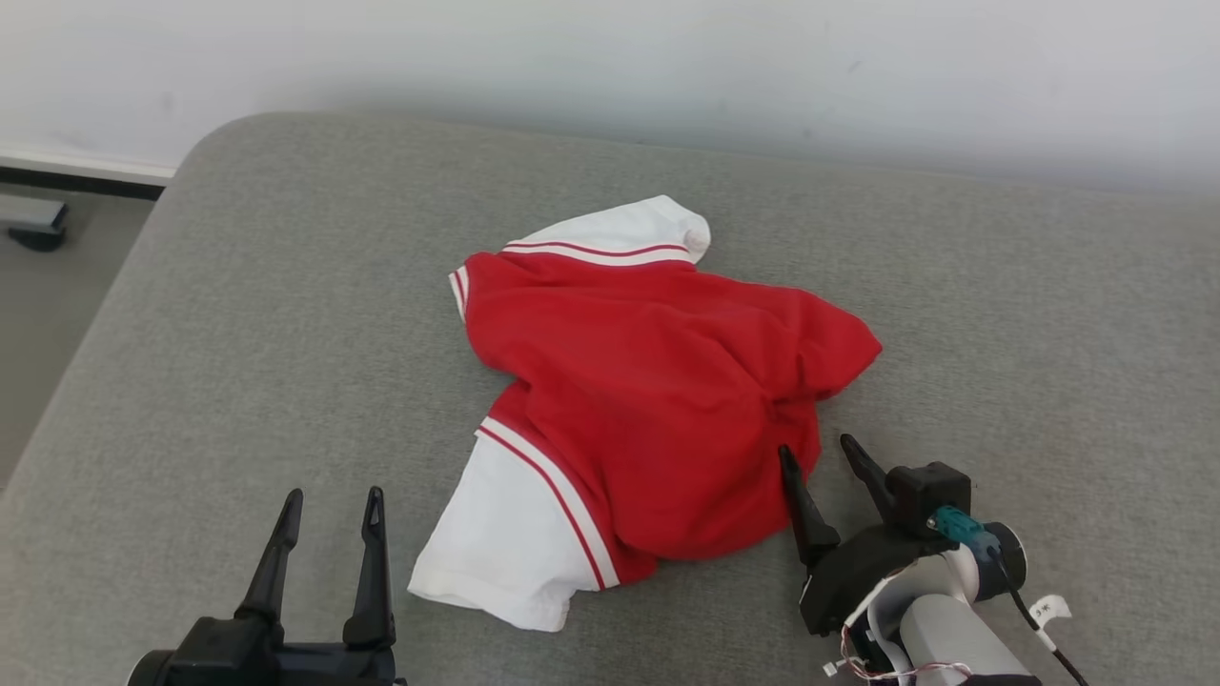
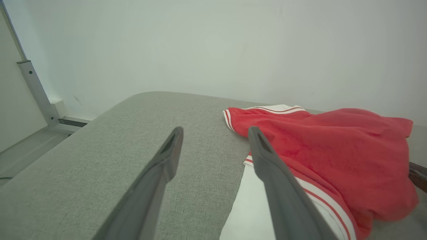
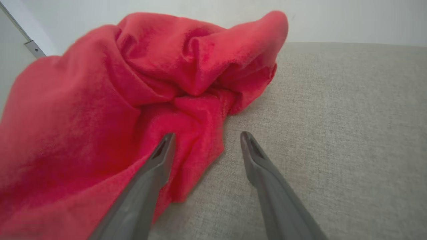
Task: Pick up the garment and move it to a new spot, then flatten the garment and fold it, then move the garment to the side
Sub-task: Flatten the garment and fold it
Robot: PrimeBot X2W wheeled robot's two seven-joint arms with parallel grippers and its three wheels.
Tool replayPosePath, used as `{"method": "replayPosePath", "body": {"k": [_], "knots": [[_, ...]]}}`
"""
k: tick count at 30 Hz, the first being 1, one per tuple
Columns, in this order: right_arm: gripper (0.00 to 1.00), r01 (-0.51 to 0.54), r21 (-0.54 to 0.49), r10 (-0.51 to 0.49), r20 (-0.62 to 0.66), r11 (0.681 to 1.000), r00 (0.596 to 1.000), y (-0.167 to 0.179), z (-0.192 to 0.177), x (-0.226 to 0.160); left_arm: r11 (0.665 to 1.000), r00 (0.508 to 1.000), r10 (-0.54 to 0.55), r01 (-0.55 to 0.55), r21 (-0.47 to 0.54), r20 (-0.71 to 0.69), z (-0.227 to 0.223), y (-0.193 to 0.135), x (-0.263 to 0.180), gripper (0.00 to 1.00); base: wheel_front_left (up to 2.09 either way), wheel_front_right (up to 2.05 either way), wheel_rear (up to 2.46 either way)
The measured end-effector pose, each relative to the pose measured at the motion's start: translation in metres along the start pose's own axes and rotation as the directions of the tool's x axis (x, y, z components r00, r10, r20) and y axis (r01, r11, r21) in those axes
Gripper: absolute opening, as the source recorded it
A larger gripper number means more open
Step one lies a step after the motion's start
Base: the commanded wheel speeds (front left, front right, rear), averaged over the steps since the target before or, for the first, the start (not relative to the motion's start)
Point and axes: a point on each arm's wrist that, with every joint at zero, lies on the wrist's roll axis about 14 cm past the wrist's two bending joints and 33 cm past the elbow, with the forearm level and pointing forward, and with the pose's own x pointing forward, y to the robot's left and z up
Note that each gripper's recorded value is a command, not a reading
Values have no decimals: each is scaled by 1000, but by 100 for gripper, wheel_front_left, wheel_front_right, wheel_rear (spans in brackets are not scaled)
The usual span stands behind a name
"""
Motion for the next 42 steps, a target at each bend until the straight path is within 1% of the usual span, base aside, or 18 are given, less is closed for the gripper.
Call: {"method": "replayPosePath", "body": {"k": [1, 2, 3, 5, 7, 12, 16, 19, 24, 29, 33, 37, 42], "knots": [[89, -5, -3, 5, -13, 1000, 1000, 1, -3, 3, 1000, 1000, 8, -8, -2, -2, 0, 1, -1, 100, 0, 0, 0], [21, -10, -1, 10, -23, 1000, 1000, 3, -4, 5, 1000, 1000, 16, -16, -4, -2, 0, 3, -3, 100, 0, 0, 0], [0, -15, 5, 15, -37, 1000, 999, 5, -8, 6, 1000, 1000, 21, -21, -4, -3, 0, 5, -4, 100, 0, 0, 0], [0, -25, 11, 25, -60, 1000, 998, 9, -14, 6, 1000, 1000, 29, -29, -5, -1, 0, 6, -5, 100, 0, 0, 0], [0, -26, 17, 27, -48, 1000, 998, 11, -10, 8, 999, 999, 33, -33, -10, 0, 1, 6, -6, 100, 0, 0, 0], [0, -9, 18, 8, 25, 1000, 1000, 2, 12, 5, 999, 1000, 23, -23, -25, -5, -2, 1, -4, 100, 0, 0, 0], [0, 18, 10, -19, 124, 1000, 992, -9, 38, -7, 999, 1000, 10, -10, -37, -12, -5, -4, -2, 100, 0, 0, 0], [0, 44, -10, -42, 163, 999, 986, -20, 45, -23, 999, 1000, -10, 9, -50, -18, -8, -11, 2, 100, 0, 0, 0], [0, 149, -17, -143, 201, 989, 969, -54, 48, -57, 996, 998, -52, 49, -70, -44, -18, -26, 6, 100, 0, 0, 0], [0, 242, -13, -235, 189, 970, 953, -78, 35, -93, 991, 993, -103, 98, -88, -52, -22, -44, 12, 100, 0, 0, 0], [0, 277, -4, -272, 175, 961, 946, -83, 28, -115, 988, 990, -130, 124, -94, -57, -25, -53, 15, 100, 0, 0, 0], [0, 282, -2, -277, 188, 959, 942, -80, 35, -122, 986, 989, -136, 130, -101, -55, -24, -55, 15, 100, 0, 0, 0], [0, 211, -19, -202, 211, 977, 956, -59, 50, -105, 987, 990, -126, 118, -109, -64, -26, -52, 10, 100, 0, 0, 0]]}}
